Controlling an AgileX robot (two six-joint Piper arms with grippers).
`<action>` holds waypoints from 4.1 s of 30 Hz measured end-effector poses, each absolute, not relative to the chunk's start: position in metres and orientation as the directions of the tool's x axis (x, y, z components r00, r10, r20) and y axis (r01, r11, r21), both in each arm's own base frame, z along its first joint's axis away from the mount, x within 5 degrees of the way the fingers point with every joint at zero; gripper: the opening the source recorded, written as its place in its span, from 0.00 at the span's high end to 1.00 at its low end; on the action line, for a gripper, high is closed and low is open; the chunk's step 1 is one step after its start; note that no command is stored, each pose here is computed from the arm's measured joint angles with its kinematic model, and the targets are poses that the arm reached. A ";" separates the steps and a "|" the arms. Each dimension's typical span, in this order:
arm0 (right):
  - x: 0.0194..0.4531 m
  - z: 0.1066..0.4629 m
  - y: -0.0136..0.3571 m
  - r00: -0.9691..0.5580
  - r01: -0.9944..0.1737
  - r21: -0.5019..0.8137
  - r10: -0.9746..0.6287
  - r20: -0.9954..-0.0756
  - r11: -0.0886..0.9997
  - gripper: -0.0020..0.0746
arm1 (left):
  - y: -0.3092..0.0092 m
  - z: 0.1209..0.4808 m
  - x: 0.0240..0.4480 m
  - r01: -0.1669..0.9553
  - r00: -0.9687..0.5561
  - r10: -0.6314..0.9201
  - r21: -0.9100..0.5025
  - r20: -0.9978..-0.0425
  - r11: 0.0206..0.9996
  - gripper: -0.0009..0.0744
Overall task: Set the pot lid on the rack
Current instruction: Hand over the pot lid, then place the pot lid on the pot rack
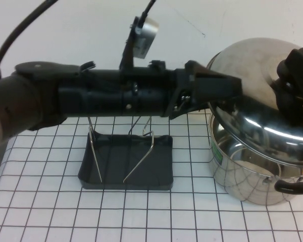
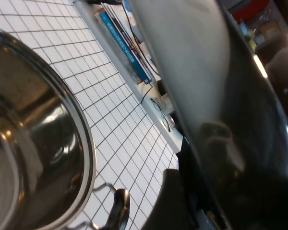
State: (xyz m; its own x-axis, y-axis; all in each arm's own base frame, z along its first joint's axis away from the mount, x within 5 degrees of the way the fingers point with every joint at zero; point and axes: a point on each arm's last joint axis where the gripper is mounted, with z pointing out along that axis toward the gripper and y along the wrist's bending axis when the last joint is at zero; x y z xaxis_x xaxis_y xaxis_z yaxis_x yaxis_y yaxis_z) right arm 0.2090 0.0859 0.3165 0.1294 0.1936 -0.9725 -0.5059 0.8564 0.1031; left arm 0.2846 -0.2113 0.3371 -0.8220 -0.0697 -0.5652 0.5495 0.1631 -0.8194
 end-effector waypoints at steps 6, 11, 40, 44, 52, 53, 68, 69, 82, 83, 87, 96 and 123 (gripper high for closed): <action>0.209 0.317 0.086 0.129 -0.505 0.105 0.195 -0.972 0.857 0.51 | -0.229 0.342 0.293 0.564 -0.814 -0.062 -0.812 -0.577 0.150 0.27; 0.209 0.317 0.086 0.129 -0.505 0.106 0.196 -0.972 0.856 0.51 | -0.236 0.345 0.296 0.576 -0.808 -0.056 -0.806 -0.587 0.139 0.29; 0.210 0.313 0.086 0.087 -0.505 0.136 0.207 -0.974 0.852 0.50 | -0.238 0.351 0.293 0.585 -0.806 -0.047 -0.807 -0.589 0.082 0.75; 0.209 0.315 0.087 0.104 -0.515 0.134 0.217 -0.971 0.847 0.35 | -0.238 0.350 0.292 0.595 -0.799 -0.030 -0.798 -0.600 0.095 0.86; 0.208 0.317 0.087 0.125 -0.524 0.131 0.228 -0.966 0.841 0.27 | -0.238 0.347 0.294 0.609 -0.788 -0.021 -0.785 -0.615 0.116 0.86; 0.208 0.317 0.087 0.126 -0.524 0.131 0.228 -0.966 0.841 0.27 | -0.237 0.350 0.292 0.616 -0.783 -0.022 -0.780 -0.622 0.111 0.86; 0.197 0.330 0.084 0.205 -0.526 0.073 0.210 -0.956 0.847 0.27 | -0.163 0.411 0.251 0.679 -0.578 0.071 -0.431 -0.813 0.594 0.86; 0.197 0.330 0.084 0.206 -0.526 0.070 0.207 -0.956 0.848 0.27 | -0.160 0.408 0.251 0.666 -0.585 0.097 -0.409 -0.805 0.624 0.86; 0.194 0.329 0.088 0.226 -0.555 -0.005 0.145 -0.963 0.832 0.27 | -0.167 0.360 0.288 0.556 -0.699 0.151 -0.400 -0.699 0.728 0.86; 0.194 0.329 0.088 0.226 -0.556 -0.007 0.143 -0.964 0.831 0.27 | -0.169 0.355 0.291 0.552 -0.710 0.156 -0.404 -0.687 0.730 0.86; 0.194 0.328 0.088 0.221 -0.554 -0.008 0.137 -0.966 0.832 0.27 | -0.178 0.336 0.300 0.549 -0.717 0.202 -0.362 -0.667 0.753 0.86; 0.198 0.317 0.085 0.119 -0.515 -0.001 0.071 -0.990 0.857 0.27 | -0.197 0.319 0.294 0.542 -0.687 0.340 -0.141 -0.642 0.829 0.86; 0.199 0.315 0.085 0.104 -0.503 -0.020 0.038 -0.994 0.864 0.27 | -0.203 0.296 0.305 0.505 -0.726 0.336 -0.134 -0.600 0.852 0.83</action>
State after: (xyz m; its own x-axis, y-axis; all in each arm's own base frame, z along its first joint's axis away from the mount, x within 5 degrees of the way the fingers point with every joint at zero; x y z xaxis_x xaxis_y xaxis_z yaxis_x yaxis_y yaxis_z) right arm 0.1993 0.0847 0.3146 0.1044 0.0378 -0.9938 -0.5025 0.8643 -0.0199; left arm 0.3053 -0.2032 0.2960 -0.7258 0.3363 -0.6002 0.5055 0.8524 -0.1336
